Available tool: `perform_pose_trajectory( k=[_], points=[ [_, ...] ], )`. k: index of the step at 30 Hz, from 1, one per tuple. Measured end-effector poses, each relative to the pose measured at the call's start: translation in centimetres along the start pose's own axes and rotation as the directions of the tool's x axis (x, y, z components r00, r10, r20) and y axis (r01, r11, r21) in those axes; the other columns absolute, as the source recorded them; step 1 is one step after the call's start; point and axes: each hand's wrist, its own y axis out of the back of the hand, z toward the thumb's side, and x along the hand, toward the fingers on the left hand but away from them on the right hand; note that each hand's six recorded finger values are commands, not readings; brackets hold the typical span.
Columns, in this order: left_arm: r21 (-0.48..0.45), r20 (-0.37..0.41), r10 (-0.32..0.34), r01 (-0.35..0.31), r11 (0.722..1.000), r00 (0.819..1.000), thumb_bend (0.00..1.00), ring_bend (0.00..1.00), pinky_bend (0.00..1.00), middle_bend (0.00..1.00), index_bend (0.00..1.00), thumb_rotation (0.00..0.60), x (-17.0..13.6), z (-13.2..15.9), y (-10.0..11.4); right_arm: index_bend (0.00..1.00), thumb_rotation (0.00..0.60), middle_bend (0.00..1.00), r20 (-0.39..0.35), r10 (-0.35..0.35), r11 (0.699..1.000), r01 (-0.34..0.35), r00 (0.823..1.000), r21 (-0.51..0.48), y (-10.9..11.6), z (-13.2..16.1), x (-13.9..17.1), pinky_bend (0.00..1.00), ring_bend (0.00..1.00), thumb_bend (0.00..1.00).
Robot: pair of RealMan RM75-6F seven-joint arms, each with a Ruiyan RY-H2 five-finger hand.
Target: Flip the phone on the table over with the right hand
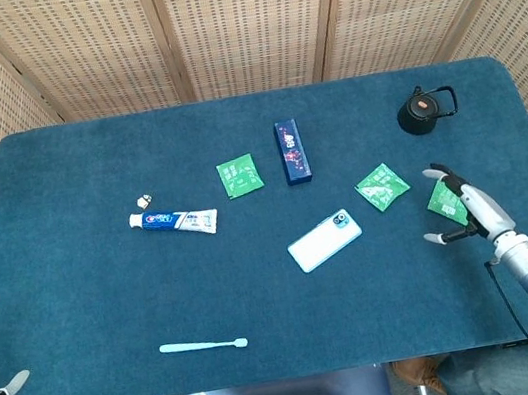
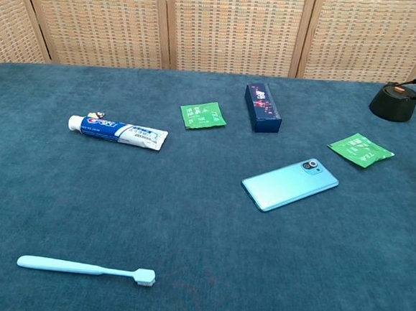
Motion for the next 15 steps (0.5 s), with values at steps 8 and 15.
perform_pose_trajectory(
  k=[8, 15],
  points=[
    [0.019, 0.028, 0.011, -0.012, 1.0, 1.0, 0.0, 0.0, 0.0, 0.0, 0.0, 0.6, -0.9, 0.7, -0.2, 0.0, 0.6, 0.0, -0.161, -0.111, 0.9, 0.168, 0.981, 0.403, 2.1, 2.8, 6.1, 0.0, 0.0, 0.0],
    [0.011, 0.028, 0.013, -0.014, 1.0, 1.0, 0.0, 0.0, 0.0, 0.0, 0.0, 0.6, -1.1, 0.5, 0.0, 0.0, 0.6, 0.0, -0.238, -0.188, 0.786, 0.292, 0.953, 0.546, 2.5, 5.8, 12.1, 0.0, 0.0, 0.0]
  ],
)
